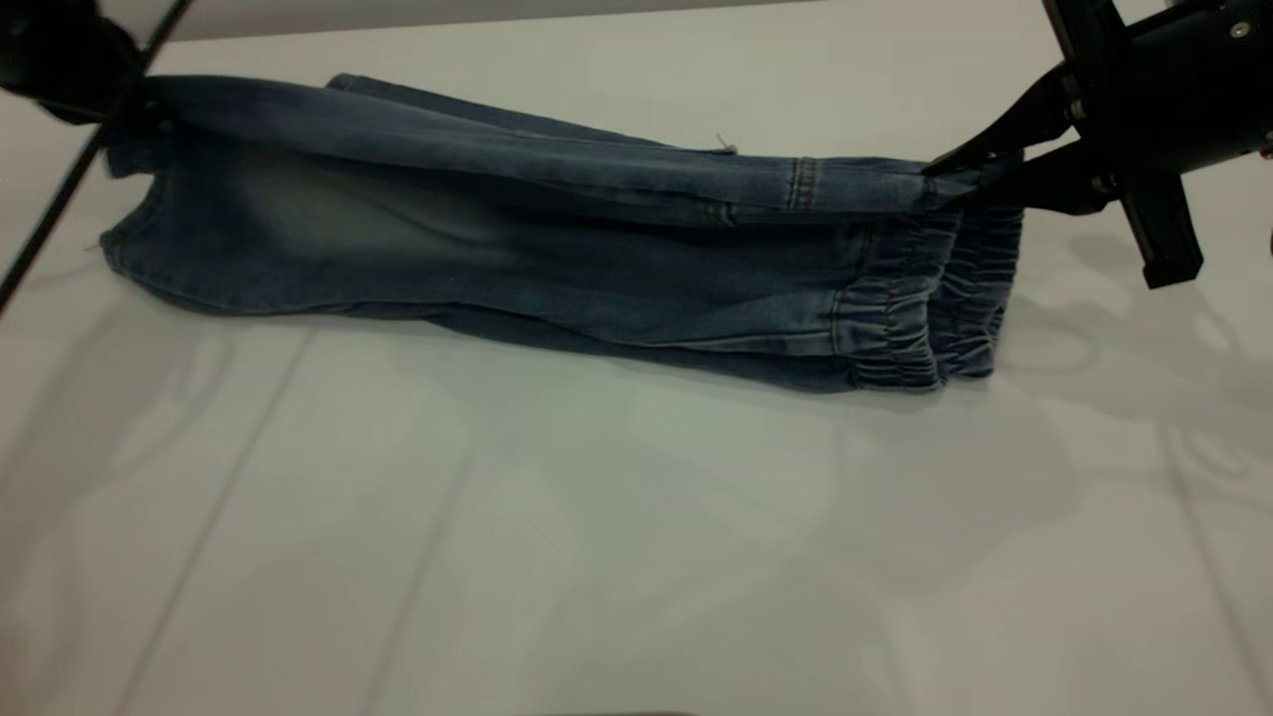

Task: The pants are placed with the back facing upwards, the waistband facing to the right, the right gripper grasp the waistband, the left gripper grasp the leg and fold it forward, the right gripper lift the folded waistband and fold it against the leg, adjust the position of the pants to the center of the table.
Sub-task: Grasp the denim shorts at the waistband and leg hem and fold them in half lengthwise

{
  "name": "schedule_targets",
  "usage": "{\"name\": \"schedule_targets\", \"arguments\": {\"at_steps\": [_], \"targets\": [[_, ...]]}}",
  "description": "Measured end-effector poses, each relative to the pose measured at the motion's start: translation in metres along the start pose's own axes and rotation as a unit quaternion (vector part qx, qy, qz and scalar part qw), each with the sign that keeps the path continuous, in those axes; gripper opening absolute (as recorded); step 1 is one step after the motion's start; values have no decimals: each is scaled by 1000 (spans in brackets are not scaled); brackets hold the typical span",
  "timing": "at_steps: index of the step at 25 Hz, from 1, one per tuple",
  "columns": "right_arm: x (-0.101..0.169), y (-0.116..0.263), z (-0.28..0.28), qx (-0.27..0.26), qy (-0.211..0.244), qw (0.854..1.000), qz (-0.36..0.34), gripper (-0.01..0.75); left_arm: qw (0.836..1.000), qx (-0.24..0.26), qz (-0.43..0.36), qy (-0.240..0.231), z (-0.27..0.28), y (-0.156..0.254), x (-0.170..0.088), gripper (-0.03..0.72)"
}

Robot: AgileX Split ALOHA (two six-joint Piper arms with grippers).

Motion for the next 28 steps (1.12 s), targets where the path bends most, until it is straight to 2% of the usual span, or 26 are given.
{"name": "schedule_targets", "arguments": {"at_steps": [6, 11, 14, 17, 22, 28], "targets": [[-6, -10, 0, -25, 15, 1000, -8, 40, 1000, -16, -15, 5, -27, -22, -7, 34], [-6, -11, 0, -28, 16, 999, -10, 48, 999, -39, -9, -17, -39, -28, -2, 56], [-7, -12, 0, -32, 17, 999, -19, 61, 998, -49, 20, -25, -42, -30, 0, 100], [-3, -15, 0, -37, 14, 999, -34, 92, 995, -56, 84, -26, -41, -33, 2, 177], [10, -20, 0, -45, 3, 999, -30, 218, 979, -61, 191, -22, -47, -32, 1, 311], [13, -24, -1, -52, 3, 998, -27, 459, 950, -56, 307, -10, -51, -28, -4, 337]]}}
Point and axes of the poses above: a point on each arm's last joint axis where the gripper is mounted, z pointing back along that axis away from the gripper, x along the wrist's bending axis when the last joint is at zero, y = z × x, the point moved 10 cm from there along -z, pointing out along that axis toward the gripper, and after that the axes turned 15 degrees about -z, right-handed, at the moved point
